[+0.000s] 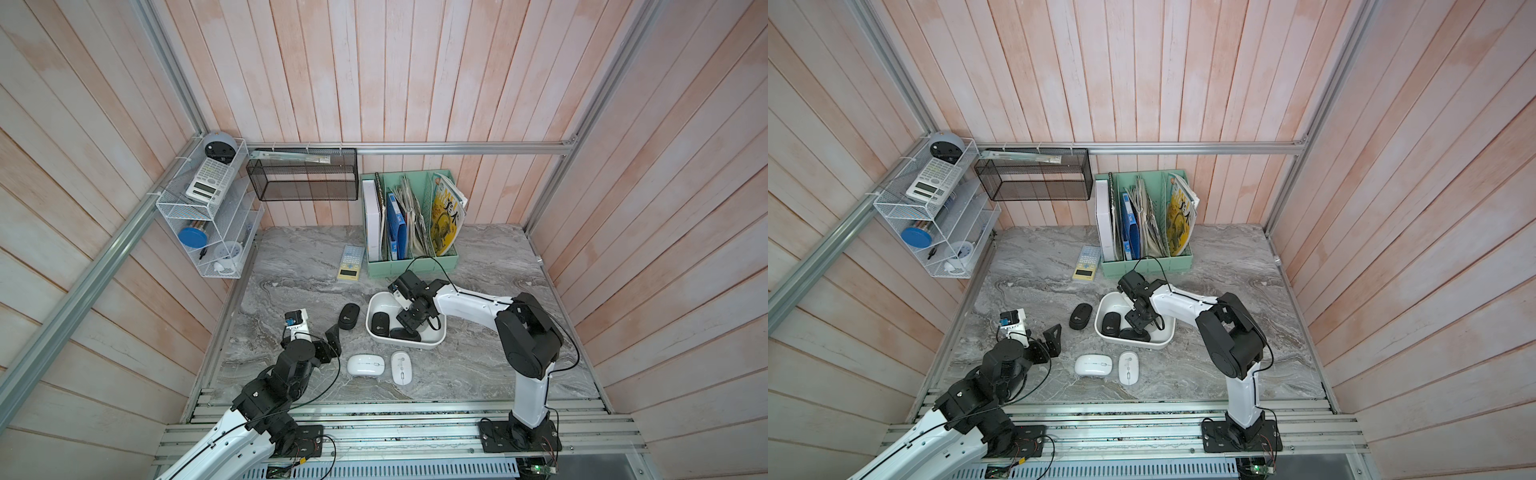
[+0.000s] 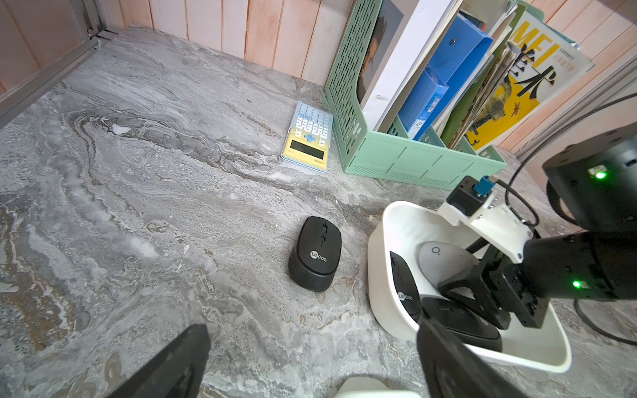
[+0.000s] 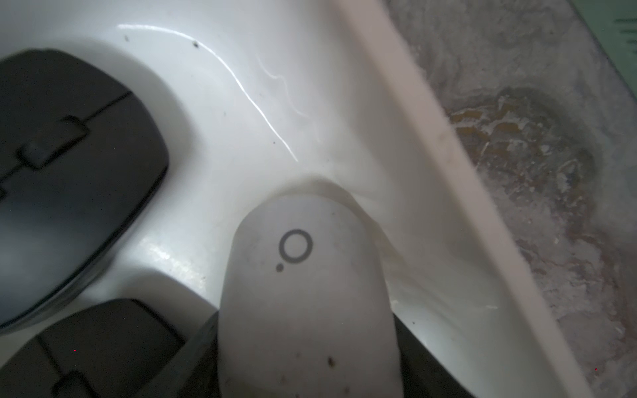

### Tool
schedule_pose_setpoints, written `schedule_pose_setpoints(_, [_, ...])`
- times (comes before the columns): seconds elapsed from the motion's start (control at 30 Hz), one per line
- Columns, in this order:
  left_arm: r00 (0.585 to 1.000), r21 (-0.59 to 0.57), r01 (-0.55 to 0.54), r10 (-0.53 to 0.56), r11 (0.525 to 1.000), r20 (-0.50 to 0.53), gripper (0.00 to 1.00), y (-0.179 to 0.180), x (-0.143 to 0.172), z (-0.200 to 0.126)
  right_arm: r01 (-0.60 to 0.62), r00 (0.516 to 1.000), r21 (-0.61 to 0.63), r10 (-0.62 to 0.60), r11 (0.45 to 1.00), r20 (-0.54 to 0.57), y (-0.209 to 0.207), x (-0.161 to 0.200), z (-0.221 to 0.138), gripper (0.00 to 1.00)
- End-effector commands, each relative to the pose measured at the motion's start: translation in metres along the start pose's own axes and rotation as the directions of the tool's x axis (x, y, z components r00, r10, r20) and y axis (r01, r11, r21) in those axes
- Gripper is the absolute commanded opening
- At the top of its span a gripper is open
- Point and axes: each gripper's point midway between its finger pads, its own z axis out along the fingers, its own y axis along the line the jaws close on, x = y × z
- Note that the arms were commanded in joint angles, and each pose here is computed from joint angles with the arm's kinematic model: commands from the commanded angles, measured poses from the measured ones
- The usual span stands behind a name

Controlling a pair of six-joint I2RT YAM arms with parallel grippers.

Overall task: Take out the mouse from the storage box
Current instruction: Pick up the mouse from the storage box, then place the mouse at the center of the board.

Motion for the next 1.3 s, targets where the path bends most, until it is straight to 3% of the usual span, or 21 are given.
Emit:
schedule_pose_setpoints(0.0, [1.000, -0.004, -0.003, 0.003, 1.000, 0.009, 1.00, 0.001, -0.001, 0.002, -0.025, 0.998, 0.019, 0.024, 1.000, 0.051, -0.003, -0.007, -0.021, 0.66])
schedule_pose_setpoints(0.53, [1.000, -0.009, -0.002, 0.002, 1.000, 0.007, 1.00, 0.002, 0.000, 0.002, -0.146, 0.980, -0.004, 0.145, 0.989, 0.136, -0.008, 0.006, -0.079, 0.64])
schedule_pose_setpoints(1.0, [1.000, -0.024, 0.006, -0.006, 1.000, 0.008, 1.00, 0.005, 0.000, 0.001, -0.224, 0.953, -0.021, 0.223, 0.974, 0.203, 0.044, 0.064, -0.137, 0.63])
schedule_pose_setpoints(1.27, [1.000, -0.036, 0.015, -0.015, 0.999, 0.008, 1.00, 0.007, 0.000, 0.000, -0.294, 0.931, -0.058, 0.300, 0.954, 0.210, 0.071, 0.113, -0.130, 0.61])
